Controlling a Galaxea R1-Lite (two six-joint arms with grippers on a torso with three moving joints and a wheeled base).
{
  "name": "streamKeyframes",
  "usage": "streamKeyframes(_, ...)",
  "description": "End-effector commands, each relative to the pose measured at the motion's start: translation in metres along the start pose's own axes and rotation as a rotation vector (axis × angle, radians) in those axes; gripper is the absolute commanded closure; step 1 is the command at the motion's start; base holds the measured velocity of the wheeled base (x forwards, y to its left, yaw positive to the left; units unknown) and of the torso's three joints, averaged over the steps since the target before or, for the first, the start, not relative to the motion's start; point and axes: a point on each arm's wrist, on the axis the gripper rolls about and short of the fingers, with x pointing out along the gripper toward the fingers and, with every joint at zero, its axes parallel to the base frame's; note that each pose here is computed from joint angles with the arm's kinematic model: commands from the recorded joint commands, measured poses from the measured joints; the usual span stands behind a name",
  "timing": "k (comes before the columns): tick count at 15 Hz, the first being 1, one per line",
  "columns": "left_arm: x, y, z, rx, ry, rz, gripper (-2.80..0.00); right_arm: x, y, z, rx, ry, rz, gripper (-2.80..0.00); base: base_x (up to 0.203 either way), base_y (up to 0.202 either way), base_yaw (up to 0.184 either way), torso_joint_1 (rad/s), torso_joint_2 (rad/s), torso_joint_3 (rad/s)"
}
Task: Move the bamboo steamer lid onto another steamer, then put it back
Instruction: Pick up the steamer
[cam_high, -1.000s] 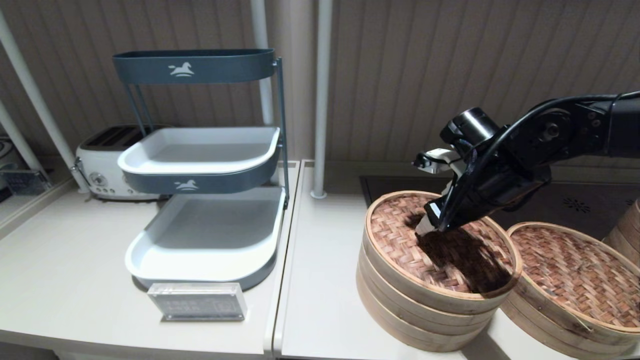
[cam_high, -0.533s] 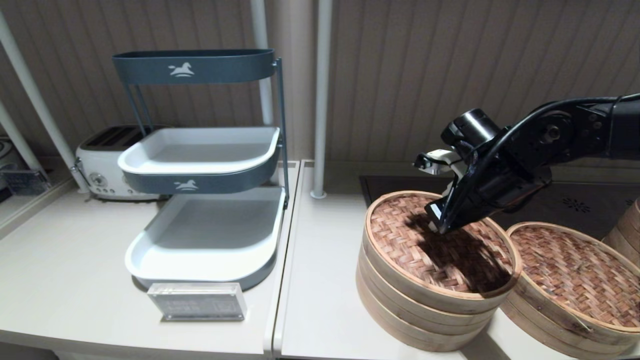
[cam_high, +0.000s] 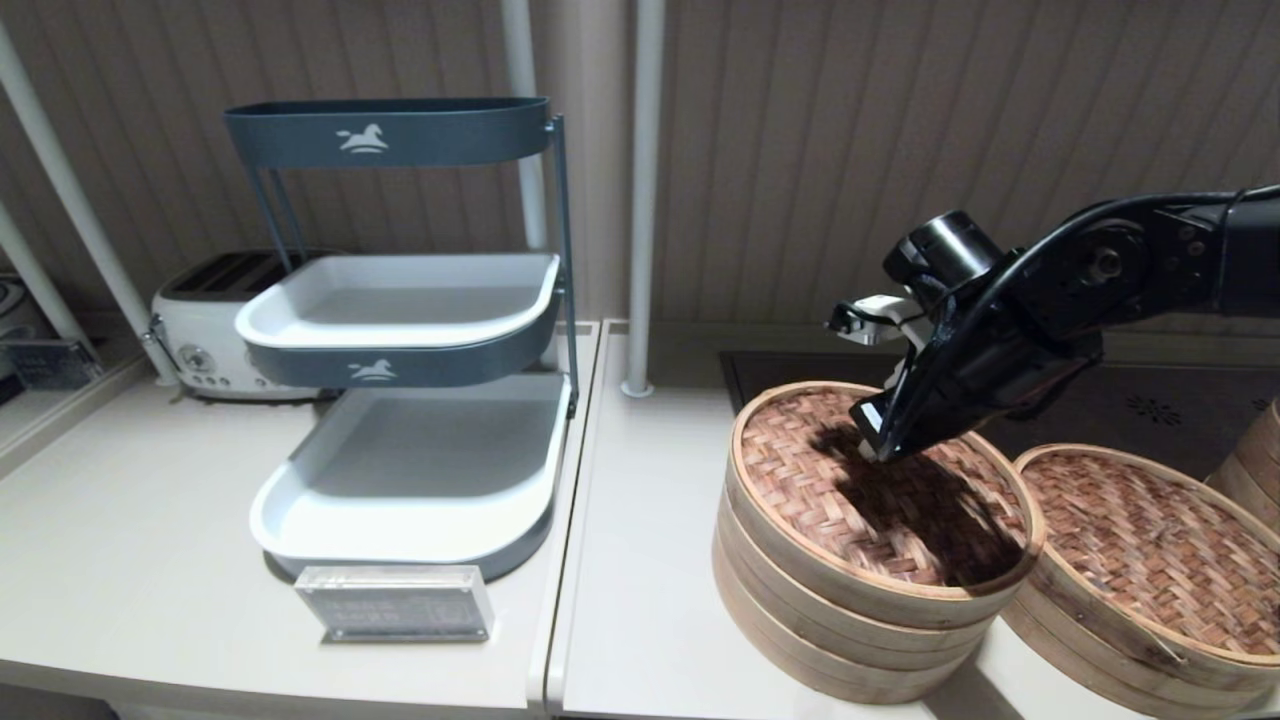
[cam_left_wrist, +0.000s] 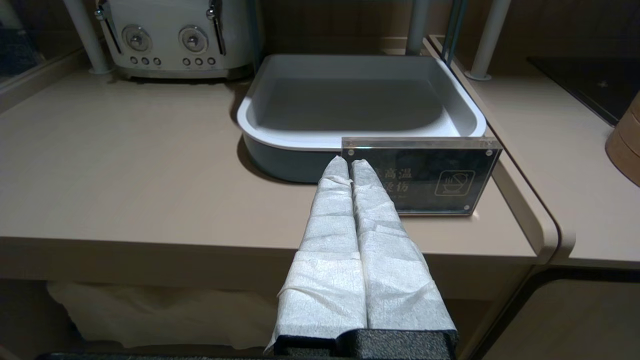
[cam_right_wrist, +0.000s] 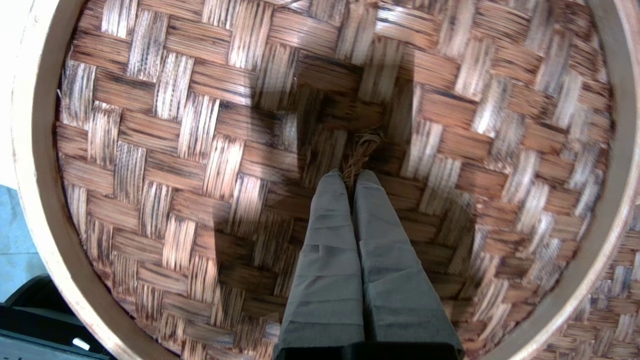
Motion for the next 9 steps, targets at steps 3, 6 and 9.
streamKeyframes(3, 0.002, 0.0, -0.008, 0.0, 0.025, 0.0, 0.0, -0.013, -0.001, 0.002, -0.001, -0.042, -0.006, 0.0, 0.0, 0.0, 0.0, 0.0, 0.0, 0.0)
streamKeyframes(6, 0.002, 0.0, -0.008, 0.0, 0.025, 0.0, 0.0, -0.018, -0.002, 0.003, -0.002, -0.057, -0.01, 0.0, 0.0, 0.0, 0.0, 0.0, 0.0, 0.0)
streamKeyframes(9, 0.002, 0.0, -0.008, 0.0, 0.025, 0.001, 0.0, -0.025, -0.002, 0.005, -0.004, -0.079, -0.011, 0.0, 0.0, 0.0, 0.0, 0.0, 0.0, 0.0)
